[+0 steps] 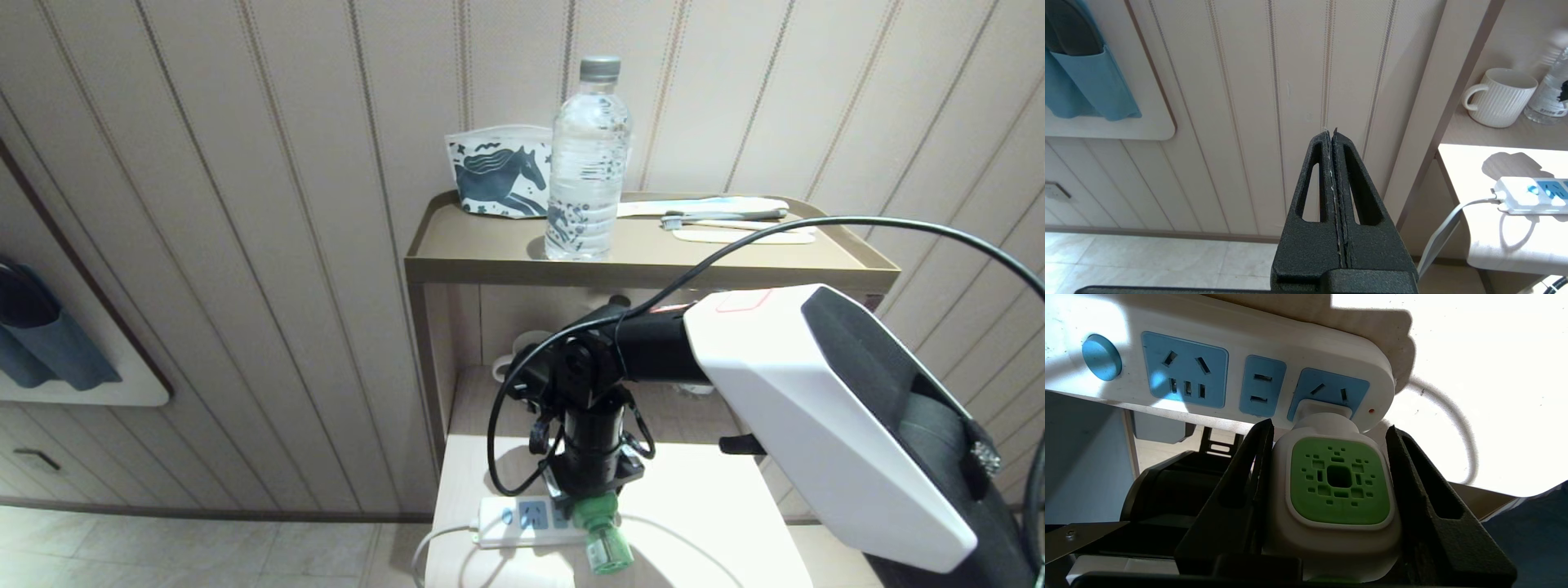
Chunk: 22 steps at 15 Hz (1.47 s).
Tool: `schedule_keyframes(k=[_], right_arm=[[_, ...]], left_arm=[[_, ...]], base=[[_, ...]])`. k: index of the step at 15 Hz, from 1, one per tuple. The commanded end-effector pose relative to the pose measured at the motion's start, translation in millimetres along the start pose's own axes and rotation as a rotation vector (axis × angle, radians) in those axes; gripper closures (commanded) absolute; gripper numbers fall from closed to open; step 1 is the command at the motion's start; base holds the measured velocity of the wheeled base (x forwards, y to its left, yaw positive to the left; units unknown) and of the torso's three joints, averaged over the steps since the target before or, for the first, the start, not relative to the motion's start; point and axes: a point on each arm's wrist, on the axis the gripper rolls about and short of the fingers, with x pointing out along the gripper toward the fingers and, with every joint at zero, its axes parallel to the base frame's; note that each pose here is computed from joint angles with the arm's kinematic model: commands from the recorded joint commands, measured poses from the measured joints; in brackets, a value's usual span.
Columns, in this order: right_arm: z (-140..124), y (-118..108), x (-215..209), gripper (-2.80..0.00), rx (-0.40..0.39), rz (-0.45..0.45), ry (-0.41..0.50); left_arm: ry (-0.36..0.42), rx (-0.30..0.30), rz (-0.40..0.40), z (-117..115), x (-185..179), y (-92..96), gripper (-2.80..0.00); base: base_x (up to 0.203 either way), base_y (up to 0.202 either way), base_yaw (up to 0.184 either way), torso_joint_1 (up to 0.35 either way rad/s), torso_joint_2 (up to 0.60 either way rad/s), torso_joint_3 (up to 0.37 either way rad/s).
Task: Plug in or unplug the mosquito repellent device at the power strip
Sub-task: Insert the plug into the socket
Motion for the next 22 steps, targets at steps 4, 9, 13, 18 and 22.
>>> schedule_keyframes(k=[4,9,13,18,22], right_arm=[[0,-1,-3,0.0,0.01,-0.003,-0.005],[-4,-1,-6,-2.8,0.005,-0.035,-0.015],[-4,-1,-9,-2.8,0.005,-0.037,-0.028],[-6,-2,-21,-2.8,0.008,-0.025,-0.054],[-10,-4,-41,-2.8,0.012,-0.004,-0.099]], left_arm=[[-0.001,0.0,0.0,0,0,0.0,0.0],[-0.001,0.0,0.0,0,0,0.0,0.0],[-0.001,0.0,0.0,0,0,0.0,0.0],[-0.001,0.0,0.0,0,0,0.0,0.0],[-0.001,0.0,0.0,0,0,0.0,0.0]], base=[[0.0,0.0,0.0,0.0,0.0,0.0],[0.0,0.0,0.0,0.0,0.0,0.0],[0.0,0.0,0.0,0.0,0.0,0.0],[0.0,0.0,0.0,0.0,0.0,0.0],[0.0,0.0,0.0,0.0,0.0,0.0]])
